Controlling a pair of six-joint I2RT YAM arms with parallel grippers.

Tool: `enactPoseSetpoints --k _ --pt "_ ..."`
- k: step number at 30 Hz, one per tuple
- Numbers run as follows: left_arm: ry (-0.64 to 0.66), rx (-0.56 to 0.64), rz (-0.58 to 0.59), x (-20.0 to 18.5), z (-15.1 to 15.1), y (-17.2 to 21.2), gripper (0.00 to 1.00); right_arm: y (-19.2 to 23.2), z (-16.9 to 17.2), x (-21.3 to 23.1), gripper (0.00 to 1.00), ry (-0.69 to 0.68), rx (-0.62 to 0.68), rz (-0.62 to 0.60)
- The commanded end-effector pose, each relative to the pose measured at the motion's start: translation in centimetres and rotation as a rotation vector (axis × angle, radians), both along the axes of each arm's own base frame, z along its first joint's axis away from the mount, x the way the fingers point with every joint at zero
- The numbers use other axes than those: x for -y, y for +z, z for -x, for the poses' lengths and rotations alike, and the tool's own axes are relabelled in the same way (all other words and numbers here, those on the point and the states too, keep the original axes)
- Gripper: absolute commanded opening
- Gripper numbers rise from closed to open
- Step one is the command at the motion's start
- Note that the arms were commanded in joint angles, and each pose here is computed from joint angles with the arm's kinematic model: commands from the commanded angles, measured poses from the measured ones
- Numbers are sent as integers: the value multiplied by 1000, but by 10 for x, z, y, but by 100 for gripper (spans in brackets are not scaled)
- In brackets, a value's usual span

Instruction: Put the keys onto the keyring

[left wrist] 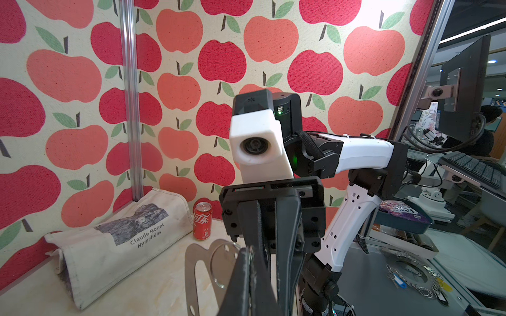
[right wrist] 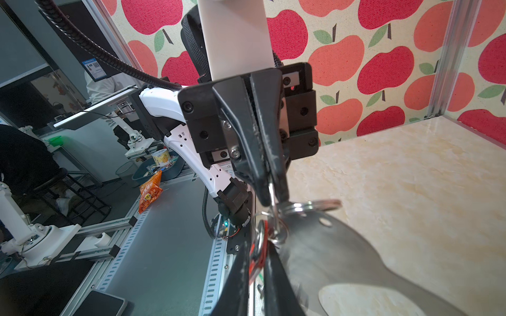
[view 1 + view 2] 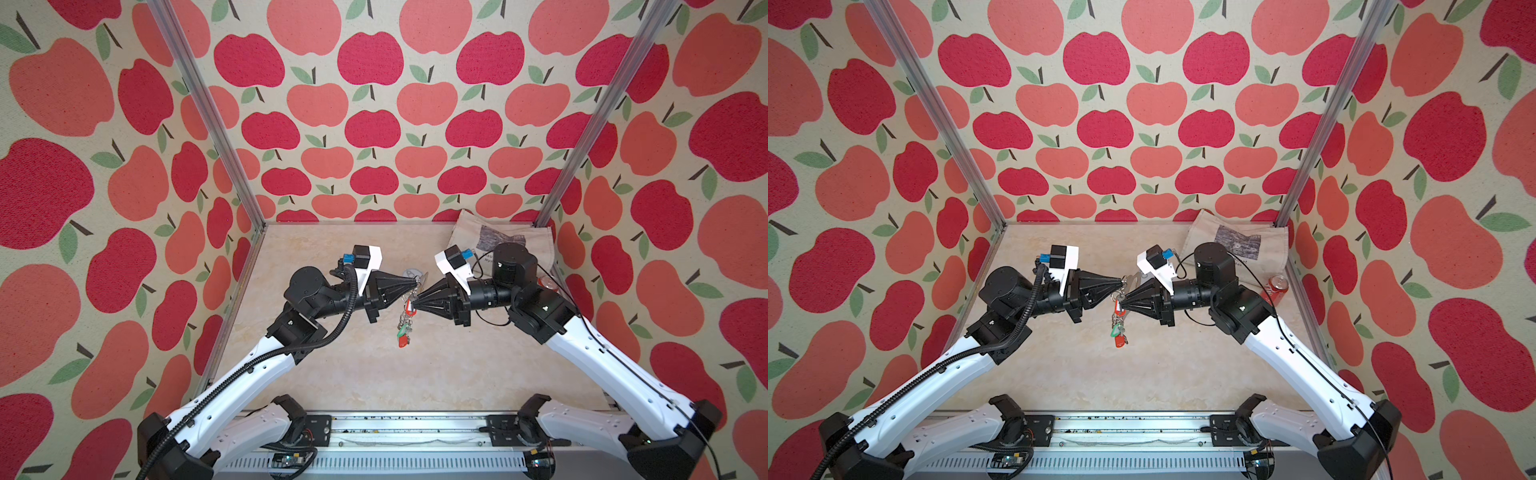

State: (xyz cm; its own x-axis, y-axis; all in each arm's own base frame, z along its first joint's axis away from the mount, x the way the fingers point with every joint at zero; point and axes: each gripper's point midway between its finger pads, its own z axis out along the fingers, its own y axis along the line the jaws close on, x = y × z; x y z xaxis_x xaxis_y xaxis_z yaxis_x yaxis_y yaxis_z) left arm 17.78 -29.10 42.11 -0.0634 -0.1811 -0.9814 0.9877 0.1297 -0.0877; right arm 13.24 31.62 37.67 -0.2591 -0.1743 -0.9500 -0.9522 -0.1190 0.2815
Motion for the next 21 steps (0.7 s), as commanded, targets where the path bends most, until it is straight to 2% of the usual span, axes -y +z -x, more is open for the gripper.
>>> enactPoseSetpoints --k 1,7,11,17,21 --pt "23 61 55 -9 4 17 0 -2 3 -4 22 25 -13 -7" --pt "30 63 55 -10 4 17 0 -2 4 -7 28 36 -22 -17" --pt "33 66 59 -11 4 18 0 -1 4 -7 20 26 -16 -14" --pt "58 72 63 -14 3 19 0 -3 3 -4 2 9 -11 16" --pt "87 74 61 -17 0 18 0 -6 5 5 0 -29 24 81"
